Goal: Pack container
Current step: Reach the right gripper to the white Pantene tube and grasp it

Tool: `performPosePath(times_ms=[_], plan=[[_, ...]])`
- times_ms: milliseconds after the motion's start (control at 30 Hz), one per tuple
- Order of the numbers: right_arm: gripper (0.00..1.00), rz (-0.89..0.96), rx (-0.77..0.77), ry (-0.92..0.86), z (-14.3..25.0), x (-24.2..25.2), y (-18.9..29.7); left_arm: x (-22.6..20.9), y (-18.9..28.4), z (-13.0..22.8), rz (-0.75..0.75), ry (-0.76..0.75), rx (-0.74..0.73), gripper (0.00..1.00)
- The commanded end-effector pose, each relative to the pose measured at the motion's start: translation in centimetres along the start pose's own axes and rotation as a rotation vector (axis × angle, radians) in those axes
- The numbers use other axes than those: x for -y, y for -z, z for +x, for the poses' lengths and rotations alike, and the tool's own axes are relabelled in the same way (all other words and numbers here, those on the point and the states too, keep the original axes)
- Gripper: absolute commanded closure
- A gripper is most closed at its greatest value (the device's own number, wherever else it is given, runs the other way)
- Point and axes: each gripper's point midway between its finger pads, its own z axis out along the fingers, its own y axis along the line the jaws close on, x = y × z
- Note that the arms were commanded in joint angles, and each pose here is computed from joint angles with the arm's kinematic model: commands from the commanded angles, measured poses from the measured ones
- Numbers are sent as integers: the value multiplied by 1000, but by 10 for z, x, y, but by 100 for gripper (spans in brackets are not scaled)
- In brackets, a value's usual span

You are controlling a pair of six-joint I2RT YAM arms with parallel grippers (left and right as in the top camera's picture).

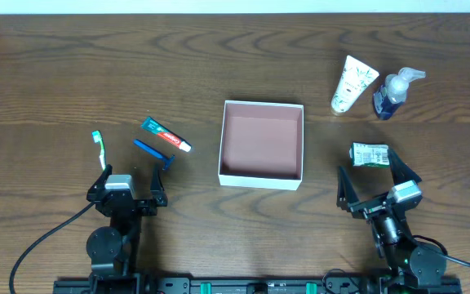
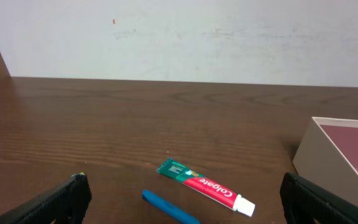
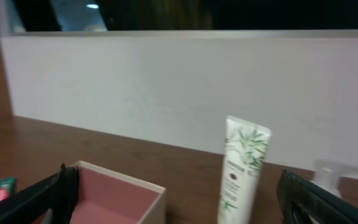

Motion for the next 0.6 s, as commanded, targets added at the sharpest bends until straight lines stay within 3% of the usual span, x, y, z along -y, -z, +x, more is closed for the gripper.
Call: performPosePath(times_ms=[0, 167, 367, 567], plan=[[1, -53, 37, -13, -38, -10, -2, 0, -1, 16, 4, -2, -48, 2], [1, -99, -83, 38, -79, -13, -31, 0, -1, 16, 4, -3, -48, 2], [1, -205, -259, -32, -133, -11, -106, 0, -1, 16, 4, -2, -48, 2], [1, -211, -494, 49, -132, 15, -167, 0, -1, 15, 4, -2, -48, 2]])
